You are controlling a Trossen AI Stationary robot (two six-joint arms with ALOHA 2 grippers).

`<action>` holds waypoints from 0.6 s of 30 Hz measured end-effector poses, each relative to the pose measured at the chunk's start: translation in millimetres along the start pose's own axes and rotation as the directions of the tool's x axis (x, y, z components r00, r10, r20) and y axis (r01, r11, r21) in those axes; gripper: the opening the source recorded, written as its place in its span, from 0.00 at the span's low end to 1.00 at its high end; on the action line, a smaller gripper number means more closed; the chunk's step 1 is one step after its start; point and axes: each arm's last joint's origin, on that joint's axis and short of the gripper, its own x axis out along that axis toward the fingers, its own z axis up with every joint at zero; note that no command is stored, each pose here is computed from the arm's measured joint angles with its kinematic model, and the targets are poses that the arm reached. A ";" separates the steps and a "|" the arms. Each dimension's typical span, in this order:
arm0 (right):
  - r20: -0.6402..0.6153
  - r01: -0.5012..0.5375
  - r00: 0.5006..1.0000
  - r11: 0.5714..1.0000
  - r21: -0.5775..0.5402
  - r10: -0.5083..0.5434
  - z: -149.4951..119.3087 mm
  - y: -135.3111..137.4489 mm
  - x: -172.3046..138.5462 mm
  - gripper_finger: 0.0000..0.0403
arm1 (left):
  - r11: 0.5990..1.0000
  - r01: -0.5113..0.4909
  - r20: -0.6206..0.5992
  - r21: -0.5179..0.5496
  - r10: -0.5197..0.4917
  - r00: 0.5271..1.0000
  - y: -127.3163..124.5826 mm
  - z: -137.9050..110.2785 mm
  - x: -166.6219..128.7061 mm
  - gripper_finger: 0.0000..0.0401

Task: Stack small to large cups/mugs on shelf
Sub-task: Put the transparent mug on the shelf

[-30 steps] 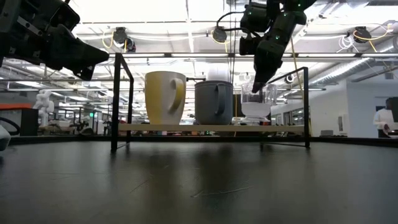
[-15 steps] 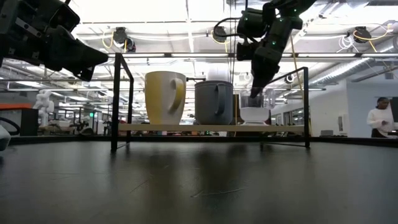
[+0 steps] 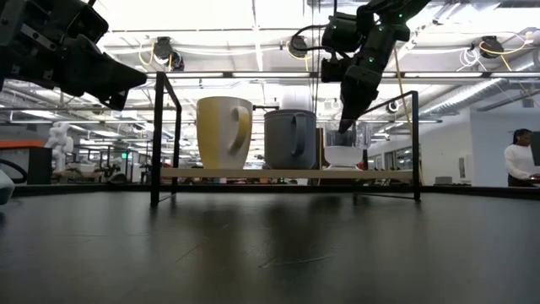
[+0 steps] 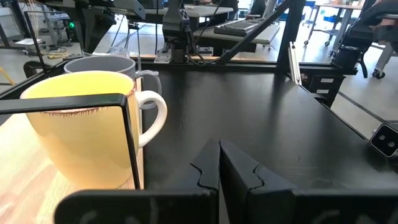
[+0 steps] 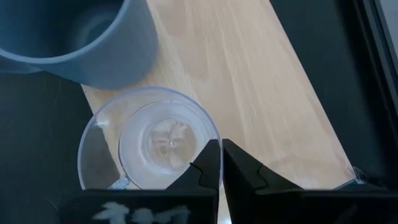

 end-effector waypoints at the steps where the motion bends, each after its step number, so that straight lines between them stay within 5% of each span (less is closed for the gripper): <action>1: -0.001 0.000 1.000 1.000 0.001 0.000 -0.2 -0.2 0.0 0.00 | 1.000 0.000 0.000 0.000 0.000 1.000 0.0 0.0 0.0 0.02; 18: -0.003 -0.002 1.000 1.000 0.016 0.002 -0.4 0.0 0.2 0.00 | 1.000 -0.001 -0.022 -0.003 0.001 1.000 0.2 -2.1 0.0 0.02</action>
